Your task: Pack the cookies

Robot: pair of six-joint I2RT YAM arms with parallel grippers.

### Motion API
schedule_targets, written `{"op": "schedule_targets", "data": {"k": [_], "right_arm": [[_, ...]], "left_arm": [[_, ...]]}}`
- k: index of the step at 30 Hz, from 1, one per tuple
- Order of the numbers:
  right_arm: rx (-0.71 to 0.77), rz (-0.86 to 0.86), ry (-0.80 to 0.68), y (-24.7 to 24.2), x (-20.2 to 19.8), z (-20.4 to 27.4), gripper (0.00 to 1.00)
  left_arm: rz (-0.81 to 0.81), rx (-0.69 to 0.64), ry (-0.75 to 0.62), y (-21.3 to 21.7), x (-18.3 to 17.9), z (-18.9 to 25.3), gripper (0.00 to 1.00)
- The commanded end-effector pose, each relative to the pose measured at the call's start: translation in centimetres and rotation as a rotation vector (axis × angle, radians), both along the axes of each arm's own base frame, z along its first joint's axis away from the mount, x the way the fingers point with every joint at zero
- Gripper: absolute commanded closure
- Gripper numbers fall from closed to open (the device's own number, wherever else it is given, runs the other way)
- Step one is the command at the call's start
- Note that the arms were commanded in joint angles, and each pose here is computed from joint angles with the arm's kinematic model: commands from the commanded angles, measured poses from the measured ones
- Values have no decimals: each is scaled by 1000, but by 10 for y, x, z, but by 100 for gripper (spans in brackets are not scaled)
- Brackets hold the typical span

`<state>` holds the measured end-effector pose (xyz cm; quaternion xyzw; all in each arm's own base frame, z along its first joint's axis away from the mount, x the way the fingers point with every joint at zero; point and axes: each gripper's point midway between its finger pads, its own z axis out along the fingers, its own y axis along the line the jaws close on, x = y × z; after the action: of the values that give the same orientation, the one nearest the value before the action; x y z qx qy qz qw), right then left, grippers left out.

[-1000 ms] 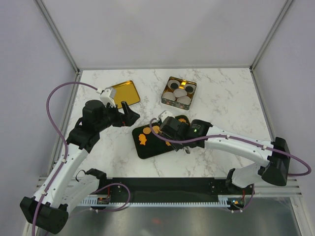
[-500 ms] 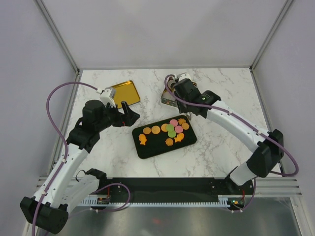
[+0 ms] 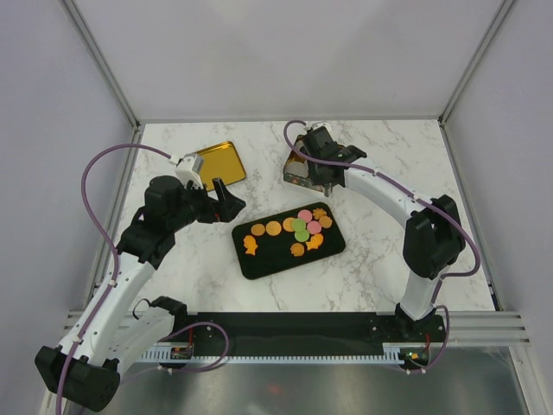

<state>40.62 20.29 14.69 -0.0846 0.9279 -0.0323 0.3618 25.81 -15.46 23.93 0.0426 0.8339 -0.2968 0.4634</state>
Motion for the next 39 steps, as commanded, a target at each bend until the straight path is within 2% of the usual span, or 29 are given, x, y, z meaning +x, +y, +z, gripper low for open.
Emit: {"op": "schedule_targets", "data": {"k": [1,20,27,39], "right_arm": [[47,4,-79,10,15,22,68],[27,5,-35,2,5,3,66],[22,7,-28,1,4,1,57],[19,13,-31,-1,3,7,51]], "left_arm": [[3,-5,-73,1,3,23,1],[-3,-3,-64,-1,4,20,1],[-3,-4,-65,-1,4,20,1],[-3,-4,-60,-1,4,19,1]]}}
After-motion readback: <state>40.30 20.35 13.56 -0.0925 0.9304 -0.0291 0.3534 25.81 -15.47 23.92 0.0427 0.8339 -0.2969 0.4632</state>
